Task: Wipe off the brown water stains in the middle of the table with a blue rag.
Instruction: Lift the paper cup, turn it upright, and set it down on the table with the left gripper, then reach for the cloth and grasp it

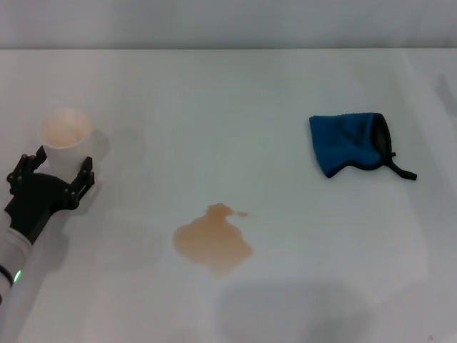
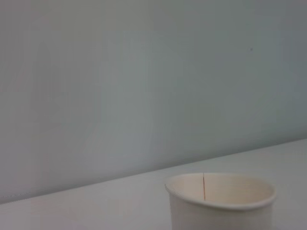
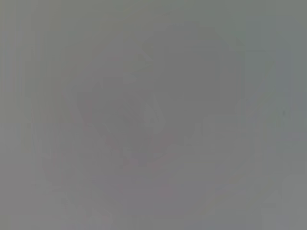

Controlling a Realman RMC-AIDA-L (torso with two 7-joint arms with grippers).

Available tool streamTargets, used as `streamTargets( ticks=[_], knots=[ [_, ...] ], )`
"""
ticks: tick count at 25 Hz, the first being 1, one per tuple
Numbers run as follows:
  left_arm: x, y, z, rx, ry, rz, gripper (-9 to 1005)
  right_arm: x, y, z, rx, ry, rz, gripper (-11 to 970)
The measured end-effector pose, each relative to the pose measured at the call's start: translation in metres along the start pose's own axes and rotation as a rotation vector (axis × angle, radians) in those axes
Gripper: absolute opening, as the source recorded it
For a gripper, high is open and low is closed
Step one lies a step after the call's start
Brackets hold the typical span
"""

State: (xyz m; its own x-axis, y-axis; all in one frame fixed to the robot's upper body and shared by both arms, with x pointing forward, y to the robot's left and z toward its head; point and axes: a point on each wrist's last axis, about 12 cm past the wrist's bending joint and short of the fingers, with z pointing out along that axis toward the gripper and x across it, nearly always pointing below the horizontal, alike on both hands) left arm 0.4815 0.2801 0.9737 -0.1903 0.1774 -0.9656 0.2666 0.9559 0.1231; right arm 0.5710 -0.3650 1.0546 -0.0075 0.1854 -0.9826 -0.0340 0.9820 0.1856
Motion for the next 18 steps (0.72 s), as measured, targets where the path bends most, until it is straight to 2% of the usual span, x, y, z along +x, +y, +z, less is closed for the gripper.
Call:
streamTargets(
  ticks=[6,18],
  knots=[
    [0.007,0.001,-0.014,-0.036,-0.008,-0.028,786,-0.001,0.000,0.001,-0.001,-0.003,-0.002,826],
    [0.014,-0.005,-0.024,-0.041,0.013,-0.067,786,-0.003,0.000,0.002,-0.003,-0.009,-0.005,826]
  ],
)
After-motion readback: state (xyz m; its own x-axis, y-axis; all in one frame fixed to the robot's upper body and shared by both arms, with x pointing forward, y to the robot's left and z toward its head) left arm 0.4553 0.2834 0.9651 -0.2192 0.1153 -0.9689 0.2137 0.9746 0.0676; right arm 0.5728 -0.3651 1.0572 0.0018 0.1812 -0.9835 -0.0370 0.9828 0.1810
